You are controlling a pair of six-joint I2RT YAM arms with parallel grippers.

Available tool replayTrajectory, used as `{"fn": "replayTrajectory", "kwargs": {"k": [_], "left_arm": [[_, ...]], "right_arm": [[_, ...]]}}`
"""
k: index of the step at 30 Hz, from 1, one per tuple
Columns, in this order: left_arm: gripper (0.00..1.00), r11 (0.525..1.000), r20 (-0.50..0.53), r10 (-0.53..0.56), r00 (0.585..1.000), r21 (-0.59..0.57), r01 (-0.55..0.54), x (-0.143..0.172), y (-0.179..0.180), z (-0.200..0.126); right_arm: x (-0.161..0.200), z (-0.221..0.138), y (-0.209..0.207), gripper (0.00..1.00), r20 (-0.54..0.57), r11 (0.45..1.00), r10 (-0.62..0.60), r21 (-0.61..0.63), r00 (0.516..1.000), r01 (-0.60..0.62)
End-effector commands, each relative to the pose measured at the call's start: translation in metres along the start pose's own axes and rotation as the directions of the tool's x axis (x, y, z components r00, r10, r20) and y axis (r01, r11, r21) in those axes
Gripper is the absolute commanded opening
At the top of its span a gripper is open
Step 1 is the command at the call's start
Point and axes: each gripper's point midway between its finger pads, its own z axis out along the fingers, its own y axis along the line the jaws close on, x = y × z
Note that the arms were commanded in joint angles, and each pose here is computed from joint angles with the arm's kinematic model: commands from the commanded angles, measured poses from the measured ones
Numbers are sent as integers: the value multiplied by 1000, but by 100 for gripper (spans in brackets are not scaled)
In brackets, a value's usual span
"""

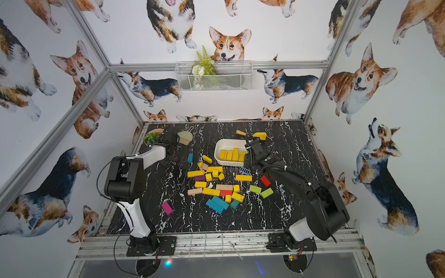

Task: Pick out the yellow building blocks
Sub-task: Move the building block to the center of the board.

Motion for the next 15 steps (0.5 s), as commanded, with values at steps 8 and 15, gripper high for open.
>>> {"fn": "replayTrajectory", "kwargs": {"k": [8,15], "left_arm": [[45,997,96,46,994,52,-52,-19,23,-53],[39,982,5,147,989,124,-146,16,43,-58]], "right_arm": [[0,0,1,41,17,1000,1,-10,1000,0],[1,-3,-2,41,24,1000,3,-9,1000,-3]]}}
